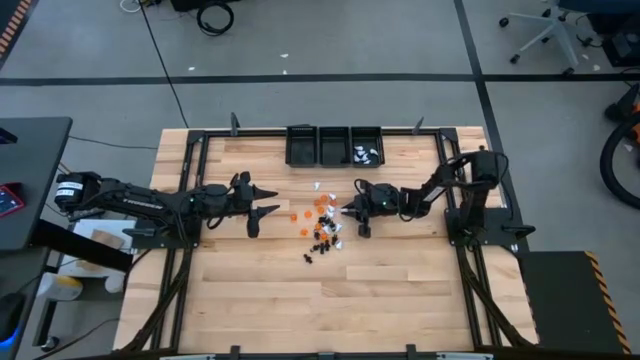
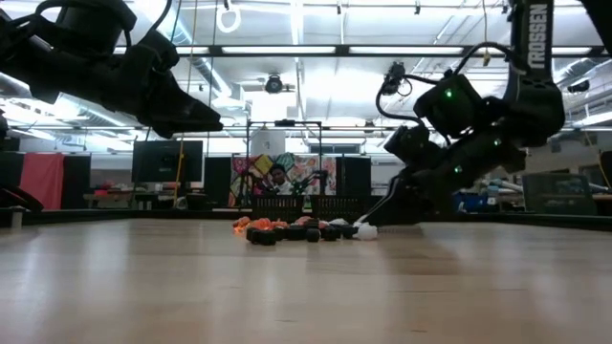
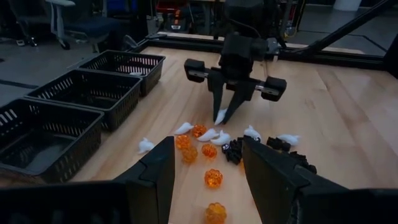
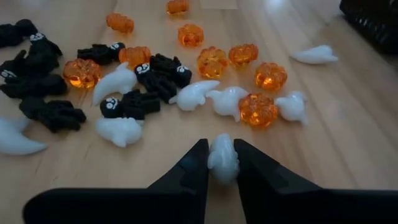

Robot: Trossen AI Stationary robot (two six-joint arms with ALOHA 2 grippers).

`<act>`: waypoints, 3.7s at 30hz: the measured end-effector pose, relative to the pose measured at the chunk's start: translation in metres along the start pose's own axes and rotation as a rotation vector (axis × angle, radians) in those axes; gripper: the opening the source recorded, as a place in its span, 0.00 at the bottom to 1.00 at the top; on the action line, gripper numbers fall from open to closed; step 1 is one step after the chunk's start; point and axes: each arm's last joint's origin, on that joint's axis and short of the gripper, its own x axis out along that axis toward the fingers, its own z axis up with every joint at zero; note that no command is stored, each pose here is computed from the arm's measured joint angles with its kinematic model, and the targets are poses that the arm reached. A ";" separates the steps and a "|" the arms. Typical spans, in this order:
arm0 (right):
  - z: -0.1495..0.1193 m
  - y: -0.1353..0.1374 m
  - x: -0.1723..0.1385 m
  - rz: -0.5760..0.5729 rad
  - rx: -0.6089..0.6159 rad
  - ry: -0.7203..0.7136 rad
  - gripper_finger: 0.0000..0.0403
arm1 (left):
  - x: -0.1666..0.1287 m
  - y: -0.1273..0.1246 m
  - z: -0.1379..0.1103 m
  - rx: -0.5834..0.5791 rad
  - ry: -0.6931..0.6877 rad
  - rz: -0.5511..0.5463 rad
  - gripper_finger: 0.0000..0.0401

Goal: Sort game pieces by color
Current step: Put the white game piece into the right black basket, then put the orange game piece into the left black basket

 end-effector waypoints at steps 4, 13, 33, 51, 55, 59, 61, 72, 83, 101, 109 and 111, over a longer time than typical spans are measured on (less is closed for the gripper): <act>0.006 -0.002 -0.007 -0.053 0.017 0.024 0.18 | 0.000 0.000 -0.001 -0.009 0.008 0.001 0.42; 0.029 -0.015 -0.028 -0.309 -0.060 0.020 0.18 | 0.000 0.000 -0.006 -0.019 0.060 0.005 0.42; 0.026 -0.098 -0.062 -0.640 0.239 0.010 0.18 | 0.000 0.000 -0.001 0.012 0.011 0.001 0.42; 0.044 -0.128 -0.062 -0.512 0.370 0.131 0.33 | 0.000 0.001 -0.008 0.014 0.083 0.006 0.42; 0.056 -0.120 -0.064 -0.463 0.314 0.081 0.35 | 0.000 0.000 -0.004 0.004 0.038 0.003 0.42; 0.071 -0.096 -0.058 -0.364 0.192 0.020 0.35 | 0.000 0.000 -0.003 0.003 0.028 0.002 0.42; 0.073 -0.081 -0.053 -0.308 0.143 0.003 0.35 | 0.000 0.000 -0.003 0.007 0.027 0.002 0.42; 0.075 -0.016 -0.040 0.009 0.004 -0.034 0.37 | 0.000 0.000 -0.001 0.008 0.008 0.001 0.42; 0.066 0.003 -0.018 -0.030 0.054 0.042 0.50 | -0.001 0.000 -0.011 -0.059 0.108 0.010 0.42; 0.040 -0.017 0.024 -0.108 0.061 0.121 0.52 | 0.000 0.000 -0.009 -0.071 0.089 0.008 0.42; 0.027 -0.026 0.038 -0.089 0.057 0.074 0.52 | 0.000 0.001 -0.008 -0.059 0.080 0.009 0.42; 0.025 -0.028 0.039 -0.067 0.069 0.069 0.52 | 0.000 0.001 -0.008 -0.058 0.079 0.009 0.42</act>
